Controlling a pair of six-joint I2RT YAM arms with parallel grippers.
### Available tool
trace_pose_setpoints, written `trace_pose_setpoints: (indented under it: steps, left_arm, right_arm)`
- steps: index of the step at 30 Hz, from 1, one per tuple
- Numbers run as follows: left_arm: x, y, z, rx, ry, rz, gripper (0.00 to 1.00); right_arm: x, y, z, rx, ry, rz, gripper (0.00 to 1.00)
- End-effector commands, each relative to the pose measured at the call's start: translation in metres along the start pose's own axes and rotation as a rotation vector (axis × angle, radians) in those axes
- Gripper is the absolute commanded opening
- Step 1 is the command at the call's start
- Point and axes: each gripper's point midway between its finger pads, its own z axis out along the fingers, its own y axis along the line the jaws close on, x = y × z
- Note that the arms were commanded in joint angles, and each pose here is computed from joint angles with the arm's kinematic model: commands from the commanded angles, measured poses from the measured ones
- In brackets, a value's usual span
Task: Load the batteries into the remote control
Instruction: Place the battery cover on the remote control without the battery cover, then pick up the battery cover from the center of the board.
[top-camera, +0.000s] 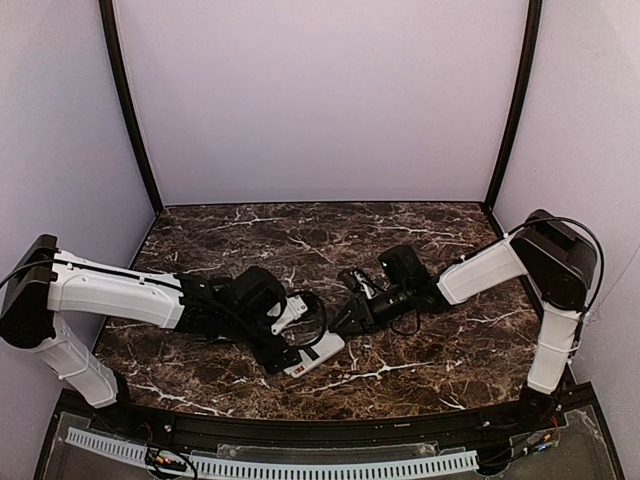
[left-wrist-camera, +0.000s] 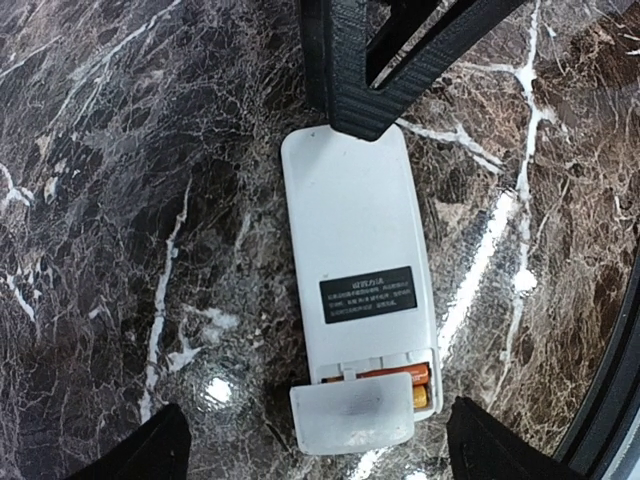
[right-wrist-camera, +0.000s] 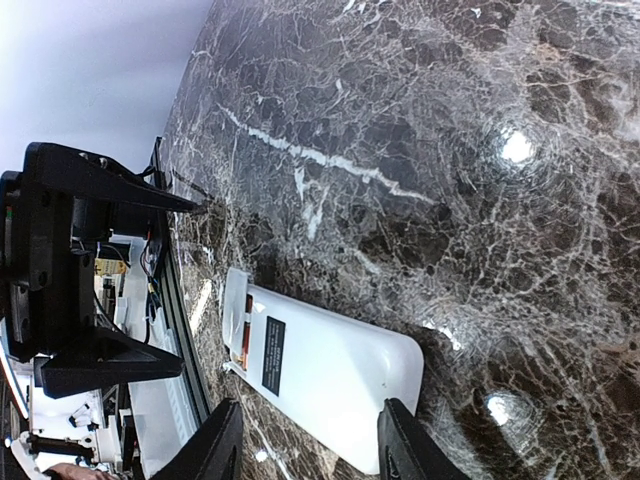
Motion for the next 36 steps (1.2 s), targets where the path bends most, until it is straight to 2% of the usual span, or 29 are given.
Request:
trace_pose_setpoints:
  steps: [1,12,18,24,33,36]
  left_arm:
    - [0.001,0.002,-0.011,0.007,-0.066,-0.011,0.91]
    - [0.023,0.0,-0.013,0.03,-0.245,-0.052,0.87]
    - [0.029,0.001,-0.009,0.021,-0.252,-0.036,0.8]
    - [0.03,-0.001,-0.003,0.014,-0.252,-0.03,0.79]
    - [0.036,-0.01,0.008,0.002,-0.238,-0.005,0.83]
    - [0.04,-0.012,0.007,0.015,-0.264,-0.015,0.87]
  right_arm:
    - [0.0,-0.001,0.001,-0.006,0.006,-0.004,0.45]
    - [-0.003,-0.006,0.004,0.018,0.016,-0.018,0.45]
    - [-0.003,-0.008,0.004,0.027,0.02,-0.016,0.45]
    - [-0.003,-0.012,0.004,0.045,0.018,-0.013,0.46]
    - [-0.009,-0.017,0.004,0.059,0.018,-0.031,0.48]
    - [-0.011,-0.02,0.003,0.076,0.019,-0.044,0.52]
